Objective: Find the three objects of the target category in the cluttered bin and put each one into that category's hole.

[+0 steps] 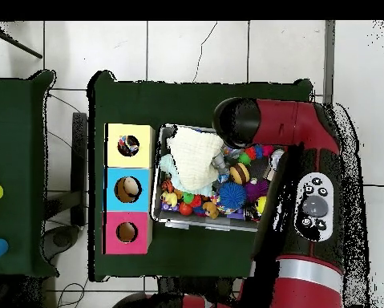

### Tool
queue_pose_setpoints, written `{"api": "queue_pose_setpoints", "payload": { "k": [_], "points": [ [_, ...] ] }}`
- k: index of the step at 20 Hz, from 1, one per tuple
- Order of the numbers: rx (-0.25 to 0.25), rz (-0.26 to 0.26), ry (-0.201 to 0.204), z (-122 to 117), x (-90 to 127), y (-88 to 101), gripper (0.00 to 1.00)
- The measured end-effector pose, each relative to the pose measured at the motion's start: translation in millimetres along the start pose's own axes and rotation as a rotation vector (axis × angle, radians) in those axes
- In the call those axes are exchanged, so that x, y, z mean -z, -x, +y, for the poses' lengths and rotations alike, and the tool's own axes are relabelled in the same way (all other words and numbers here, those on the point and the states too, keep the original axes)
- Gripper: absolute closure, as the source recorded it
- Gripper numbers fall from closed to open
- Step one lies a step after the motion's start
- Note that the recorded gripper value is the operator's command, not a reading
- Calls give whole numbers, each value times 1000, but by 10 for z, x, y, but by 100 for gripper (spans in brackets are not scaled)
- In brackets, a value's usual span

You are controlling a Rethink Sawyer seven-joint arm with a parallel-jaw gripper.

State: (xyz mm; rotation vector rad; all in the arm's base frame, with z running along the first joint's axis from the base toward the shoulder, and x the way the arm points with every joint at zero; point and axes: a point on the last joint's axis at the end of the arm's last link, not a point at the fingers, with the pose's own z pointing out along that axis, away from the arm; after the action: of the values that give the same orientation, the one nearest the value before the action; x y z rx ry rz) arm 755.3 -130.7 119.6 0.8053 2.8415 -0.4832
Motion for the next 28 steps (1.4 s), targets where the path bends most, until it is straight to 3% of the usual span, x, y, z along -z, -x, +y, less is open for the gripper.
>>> {"api": "queue_pose_setpoints", "payload": {
  "k": [9,20,28],
  "points": [
    [3,-6,7,56,60,0,0],
    [39,-21,18,324,198,-95,0],
    [40,-21,16,321,189,-99,0]
  ]
}}
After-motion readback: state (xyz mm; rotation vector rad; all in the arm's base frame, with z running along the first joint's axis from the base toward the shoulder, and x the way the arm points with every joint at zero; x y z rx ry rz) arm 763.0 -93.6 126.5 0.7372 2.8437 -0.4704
